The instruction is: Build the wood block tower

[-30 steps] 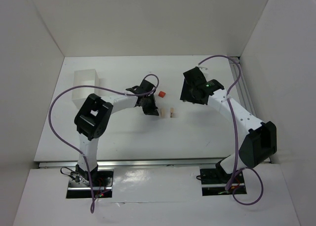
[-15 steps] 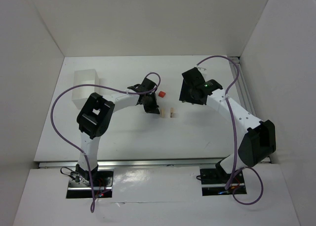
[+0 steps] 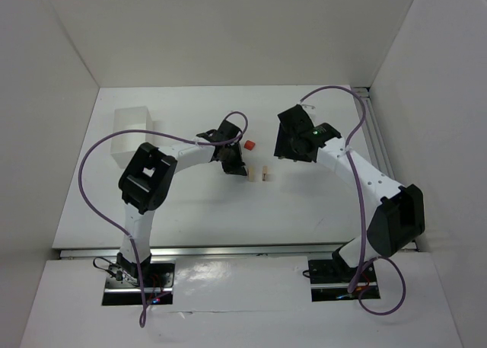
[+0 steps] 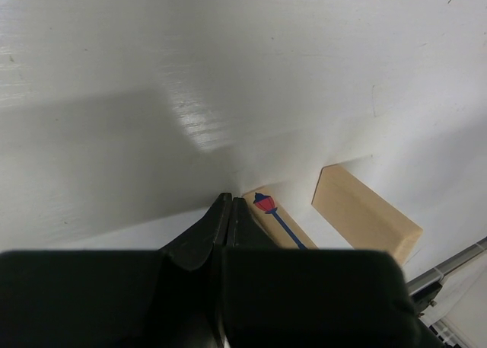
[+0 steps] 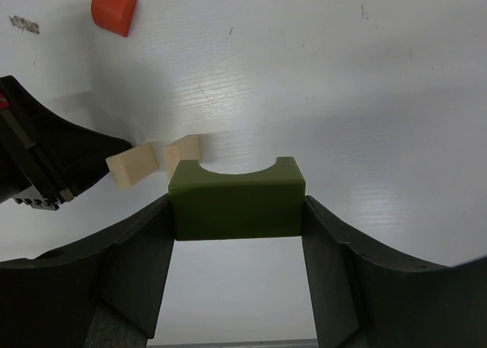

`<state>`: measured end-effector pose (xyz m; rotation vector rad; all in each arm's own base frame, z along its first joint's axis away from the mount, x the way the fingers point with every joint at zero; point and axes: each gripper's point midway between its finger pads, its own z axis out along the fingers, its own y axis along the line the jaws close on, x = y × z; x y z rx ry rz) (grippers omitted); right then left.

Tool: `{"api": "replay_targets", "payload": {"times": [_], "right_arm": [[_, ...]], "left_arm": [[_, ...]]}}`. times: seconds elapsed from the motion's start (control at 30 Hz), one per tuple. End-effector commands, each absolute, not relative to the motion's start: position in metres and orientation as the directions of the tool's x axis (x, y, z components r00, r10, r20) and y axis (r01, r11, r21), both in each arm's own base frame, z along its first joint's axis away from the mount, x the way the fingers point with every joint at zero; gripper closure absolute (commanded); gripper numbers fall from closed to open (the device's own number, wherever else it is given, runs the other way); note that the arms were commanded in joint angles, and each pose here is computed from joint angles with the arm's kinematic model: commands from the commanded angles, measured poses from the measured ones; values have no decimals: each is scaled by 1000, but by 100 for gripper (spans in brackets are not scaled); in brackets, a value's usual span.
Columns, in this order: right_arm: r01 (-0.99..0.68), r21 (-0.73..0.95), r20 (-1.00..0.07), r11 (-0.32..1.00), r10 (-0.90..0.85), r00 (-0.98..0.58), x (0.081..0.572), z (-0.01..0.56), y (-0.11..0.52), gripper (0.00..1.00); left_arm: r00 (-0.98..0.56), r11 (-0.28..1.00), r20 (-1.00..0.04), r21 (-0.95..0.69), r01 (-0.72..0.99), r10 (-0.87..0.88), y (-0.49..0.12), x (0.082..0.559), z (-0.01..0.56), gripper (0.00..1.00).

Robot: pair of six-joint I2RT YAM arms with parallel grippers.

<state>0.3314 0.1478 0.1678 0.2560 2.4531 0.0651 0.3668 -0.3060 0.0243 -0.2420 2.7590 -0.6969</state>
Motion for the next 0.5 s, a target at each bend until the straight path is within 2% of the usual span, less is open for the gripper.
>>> {"api": "replay_targets", "payload": {"times": [0.0, 0.47], "right_arm": [[144, 131, -645, 981, 194, -739, 340, 174, 158, 49], [118, 136, -634, 984, 178, -753, 337, 168, 172, 49]], "left_arm": [[-951, 875, -231, -478, -72, -205, -310, 367, 18, 100], [-955, 871, -226, -488, -59, -191, -314, 369, 17, 100]]}}
